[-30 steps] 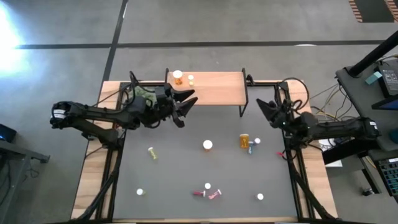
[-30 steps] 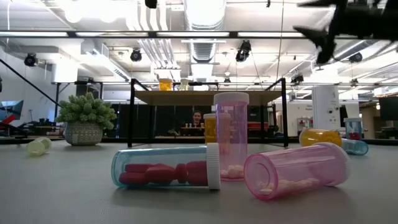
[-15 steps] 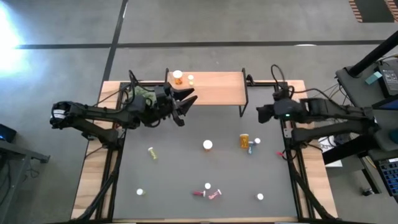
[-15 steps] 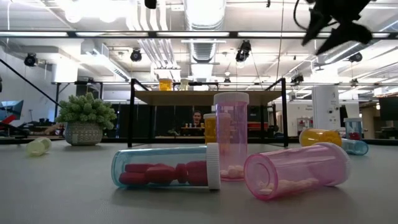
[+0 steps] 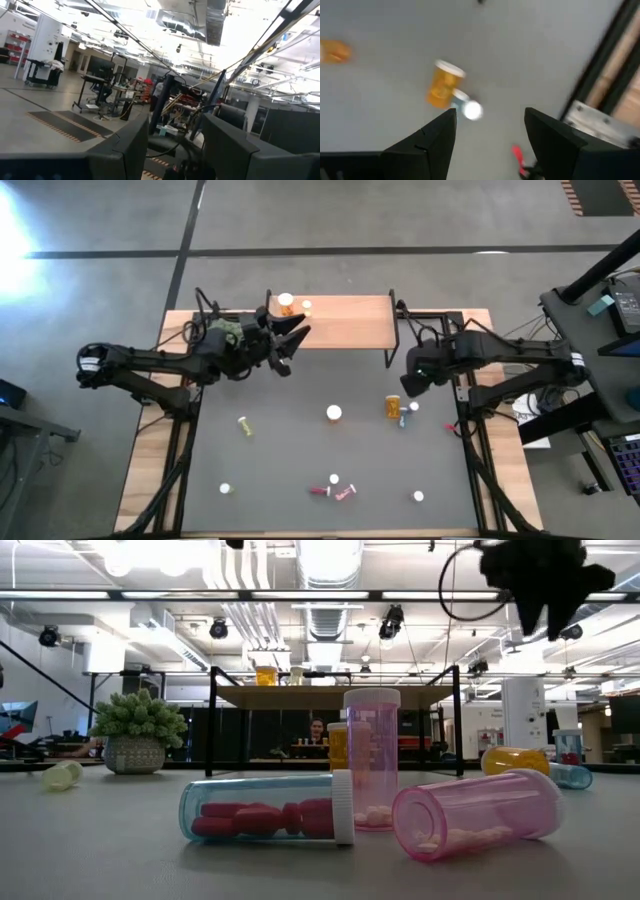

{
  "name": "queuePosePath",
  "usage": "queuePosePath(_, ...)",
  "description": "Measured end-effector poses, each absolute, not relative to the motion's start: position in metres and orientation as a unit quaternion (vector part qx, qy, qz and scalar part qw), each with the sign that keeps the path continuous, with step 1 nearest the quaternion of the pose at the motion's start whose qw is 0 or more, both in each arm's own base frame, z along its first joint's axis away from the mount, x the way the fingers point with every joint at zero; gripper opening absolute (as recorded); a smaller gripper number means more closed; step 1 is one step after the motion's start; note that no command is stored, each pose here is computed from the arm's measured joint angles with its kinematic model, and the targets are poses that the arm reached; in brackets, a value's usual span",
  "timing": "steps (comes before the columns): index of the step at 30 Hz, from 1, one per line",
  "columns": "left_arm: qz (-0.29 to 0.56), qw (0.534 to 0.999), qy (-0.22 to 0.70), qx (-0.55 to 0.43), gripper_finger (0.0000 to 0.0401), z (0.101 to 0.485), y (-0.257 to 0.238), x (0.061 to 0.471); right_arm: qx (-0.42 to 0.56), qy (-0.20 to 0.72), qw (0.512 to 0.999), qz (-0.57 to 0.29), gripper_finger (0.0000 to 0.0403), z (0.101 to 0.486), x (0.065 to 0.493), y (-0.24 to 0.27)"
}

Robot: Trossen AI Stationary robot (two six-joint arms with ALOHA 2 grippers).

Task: Pick and place medicine bottles onto shelf by color
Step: Put the right blue pill bottle to the right of the yellow pill bottle on the shelf

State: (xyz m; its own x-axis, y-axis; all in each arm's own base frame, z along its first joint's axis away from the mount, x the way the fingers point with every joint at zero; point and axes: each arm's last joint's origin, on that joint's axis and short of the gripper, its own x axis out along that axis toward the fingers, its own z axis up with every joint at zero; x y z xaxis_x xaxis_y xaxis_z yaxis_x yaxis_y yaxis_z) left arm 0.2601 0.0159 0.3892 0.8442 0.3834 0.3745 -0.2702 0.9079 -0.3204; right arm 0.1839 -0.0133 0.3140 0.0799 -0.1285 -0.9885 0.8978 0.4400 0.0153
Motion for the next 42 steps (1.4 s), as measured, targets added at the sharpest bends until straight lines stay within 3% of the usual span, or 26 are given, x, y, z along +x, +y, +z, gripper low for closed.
queuePosePath(6, 0.172, 0.951, -0.221, -0.129, 0.0169, 0.390, 0.016, 0.258, 0.339, 0.598, 0.618, -0.382, 0.0224, 0.283, 0.186, -0.012)
queuePosePath(14, 0.172, 0.952, -0.217, -0.128, 0.0169, 0.388, 0.016, 0.258, 0.372, 0.591, 0.621, -0.355, 0.0224, 0.249, 0.182, -0.009)
queuePosePath(42, 0.172, 0.953, -0.214, -0.128, 0.0169, 0.386, 0.016, 0.258, 0.334, 0.655, 0.599, -0.319, 0.0224, 0.191, 0.207, -0.006)
